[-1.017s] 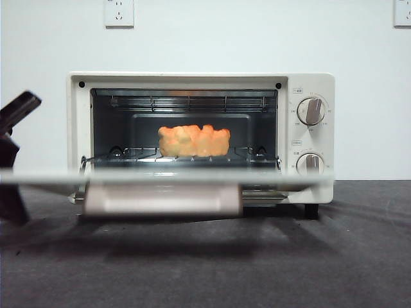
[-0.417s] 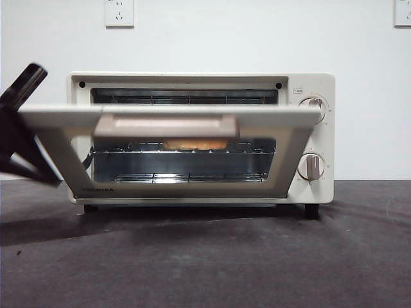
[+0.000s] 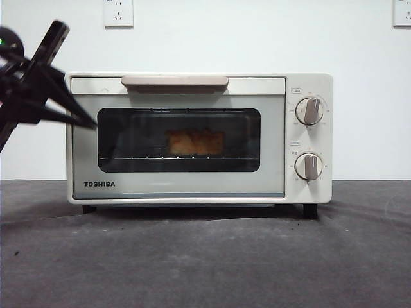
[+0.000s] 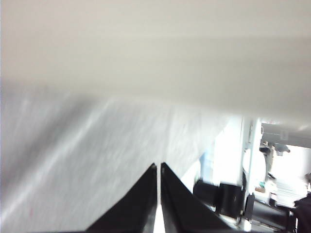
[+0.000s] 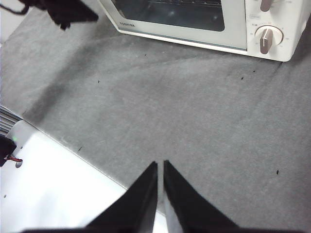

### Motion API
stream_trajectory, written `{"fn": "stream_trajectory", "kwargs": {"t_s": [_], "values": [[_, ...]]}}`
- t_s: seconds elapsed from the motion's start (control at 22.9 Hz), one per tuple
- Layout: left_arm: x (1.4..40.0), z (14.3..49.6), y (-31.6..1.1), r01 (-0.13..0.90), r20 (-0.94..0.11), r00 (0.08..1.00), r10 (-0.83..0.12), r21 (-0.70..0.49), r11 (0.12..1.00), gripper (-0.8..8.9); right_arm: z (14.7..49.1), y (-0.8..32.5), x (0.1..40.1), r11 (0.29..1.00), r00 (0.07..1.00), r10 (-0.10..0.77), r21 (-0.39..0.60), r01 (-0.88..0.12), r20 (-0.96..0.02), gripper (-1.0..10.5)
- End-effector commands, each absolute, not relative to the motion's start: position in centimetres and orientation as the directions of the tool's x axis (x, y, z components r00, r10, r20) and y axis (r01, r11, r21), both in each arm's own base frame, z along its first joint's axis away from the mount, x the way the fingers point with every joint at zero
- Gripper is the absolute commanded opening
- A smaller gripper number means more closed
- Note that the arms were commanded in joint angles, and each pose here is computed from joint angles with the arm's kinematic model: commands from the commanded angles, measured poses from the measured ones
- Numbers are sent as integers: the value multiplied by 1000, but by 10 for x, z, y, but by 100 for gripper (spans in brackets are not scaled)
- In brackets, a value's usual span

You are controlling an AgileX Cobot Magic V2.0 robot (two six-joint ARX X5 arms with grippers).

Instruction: The left arm flap open the oven, the right arm pick bread and place it into oven, the left arm flap close the oven

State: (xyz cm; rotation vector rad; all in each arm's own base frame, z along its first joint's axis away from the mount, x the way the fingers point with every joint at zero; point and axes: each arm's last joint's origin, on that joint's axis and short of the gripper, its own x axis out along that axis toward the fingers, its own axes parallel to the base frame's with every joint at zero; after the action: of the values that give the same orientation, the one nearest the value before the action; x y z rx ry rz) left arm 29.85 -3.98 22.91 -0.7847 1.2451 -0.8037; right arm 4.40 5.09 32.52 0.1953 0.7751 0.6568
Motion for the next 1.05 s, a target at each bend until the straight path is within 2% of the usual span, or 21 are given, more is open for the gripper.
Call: {"fn": "stream_trajectory", "kwargs": {"t_s": [0.04,0.31,0.44,0.79,0.92,1.05], "values": [[307,245,-40,135,-475,158,-866,-858,495,16,328,52,44,779,531,624,406,-477,-574,17],[294,281,-40,279,-447,216,-868,-824,493,16,328,52,44,781,533,622,402,-479,-573,17],[276,303,-39,346,-457,260,-851,-779,523,16,329,52,44,786,546,615,393,-476,-568,17],[199,364,-45,575,-498,444,-745,-479,663,16,335,54,48,780,605,622,333,-529,-496,17],[166,378,-45,619,-493,490,-719,-385,685,16,337,54,50,802,649,594,291,-522,-475,17],[135,388,-40,611,-487,540,-686,-334,718,16,337,53,51,825,680,561,252,-505,-472,17]]}}
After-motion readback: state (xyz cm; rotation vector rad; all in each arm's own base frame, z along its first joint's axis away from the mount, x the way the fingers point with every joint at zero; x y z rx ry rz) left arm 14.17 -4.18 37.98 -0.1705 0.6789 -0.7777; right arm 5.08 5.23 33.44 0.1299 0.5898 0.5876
